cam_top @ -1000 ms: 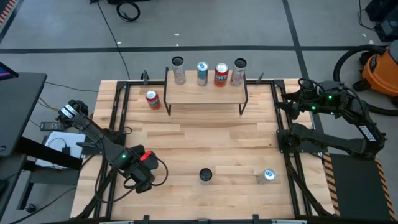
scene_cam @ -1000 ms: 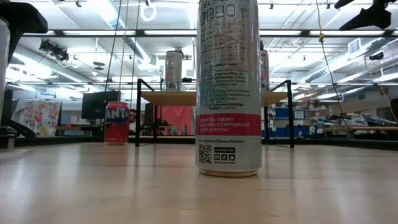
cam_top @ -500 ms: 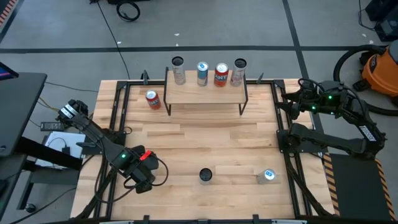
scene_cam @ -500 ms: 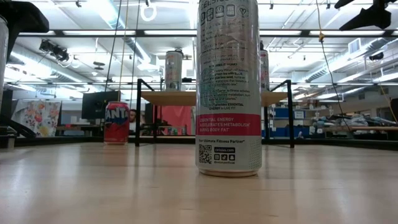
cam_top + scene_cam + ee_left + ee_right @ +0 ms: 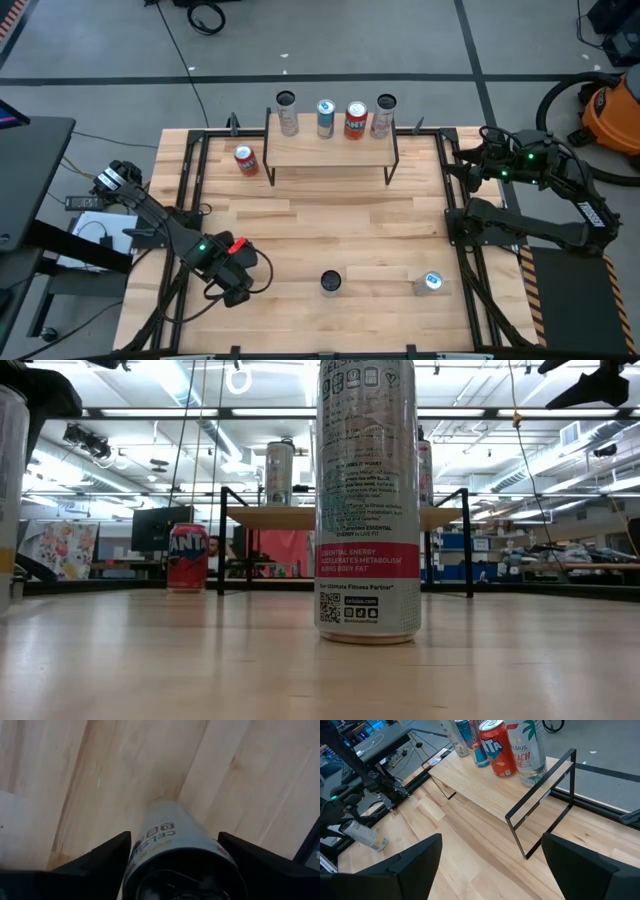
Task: Place canned beverage on shelf
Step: Put the white yellow soda can on the shelf aligned with the other white yellow soda can
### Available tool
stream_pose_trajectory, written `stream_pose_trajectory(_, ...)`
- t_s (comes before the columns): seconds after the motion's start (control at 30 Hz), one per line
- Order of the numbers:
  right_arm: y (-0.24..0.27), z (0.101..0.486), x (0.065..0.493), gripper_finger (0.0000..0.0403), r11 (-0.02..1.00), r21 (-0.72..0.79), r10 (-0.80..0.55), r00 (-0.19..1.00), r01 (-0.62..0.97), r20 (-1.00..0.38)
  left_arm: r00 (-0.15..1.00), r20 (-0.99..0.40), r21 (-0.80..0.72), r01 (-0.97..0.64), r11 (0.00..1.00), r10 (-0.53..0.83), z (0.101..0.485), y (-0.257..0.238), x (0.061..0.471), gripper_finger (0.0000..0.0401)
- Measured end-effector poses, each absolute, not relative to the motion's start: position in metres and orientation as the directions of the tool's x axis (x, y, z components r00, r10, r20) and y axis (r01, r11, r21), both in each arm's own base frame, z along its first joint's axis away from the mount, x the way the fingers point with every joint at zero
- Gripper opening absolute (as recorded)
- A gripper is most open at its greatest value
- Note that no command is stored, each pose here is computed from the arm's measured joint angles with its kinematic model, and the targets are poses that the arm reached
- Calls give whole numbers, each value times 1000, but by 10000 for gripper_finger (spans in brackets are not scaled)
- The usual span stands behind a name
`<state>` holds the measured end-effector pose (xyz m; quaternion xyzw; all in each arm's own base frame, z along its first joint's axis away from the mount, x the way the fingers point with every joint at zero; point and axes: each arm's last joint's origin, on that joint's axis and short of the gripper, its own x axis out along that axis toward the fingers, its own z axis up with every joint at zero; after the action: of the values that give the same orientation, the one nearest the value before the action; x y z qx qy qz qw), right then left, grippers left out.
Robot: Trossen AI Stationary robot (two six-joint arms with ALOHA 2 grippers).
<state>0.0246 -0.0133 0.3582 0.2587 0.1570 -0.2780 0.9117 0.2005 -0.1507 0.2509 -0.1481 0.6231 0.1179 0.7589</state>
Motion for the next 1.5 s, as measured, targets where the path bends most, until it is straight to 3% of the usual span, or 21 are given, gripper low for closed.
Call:
stream_pose_trajectory(0.17,-13,358,25,352,711,384,-426,796,588,-430,200,-980,-74,-340,937,-4,251,-151,201,254)
stream_pose_trajectory(0.67,-14,358,24,352,708,366,-446,785,604,-430,222,-975,-80,-420,904,17,253,-139,212,254)
stream_pose_trajectory(0.93,-14,358,24,352,718,351,-446,785,601,-430,257,-966,-143,-495,857,-13,275,-119,230,254)
stream_pose_trajectory(1.27,-14,358,24,352,718,349,-448,784,602,-430,306,-951,-190,-670,718,33,330,-61,250,254)
stream_pose_trajectory(1.5,-14,358,24,352,718,349,-448,783,603,-432,410,-909,-303,-766,568,68,374,-10,256,254)
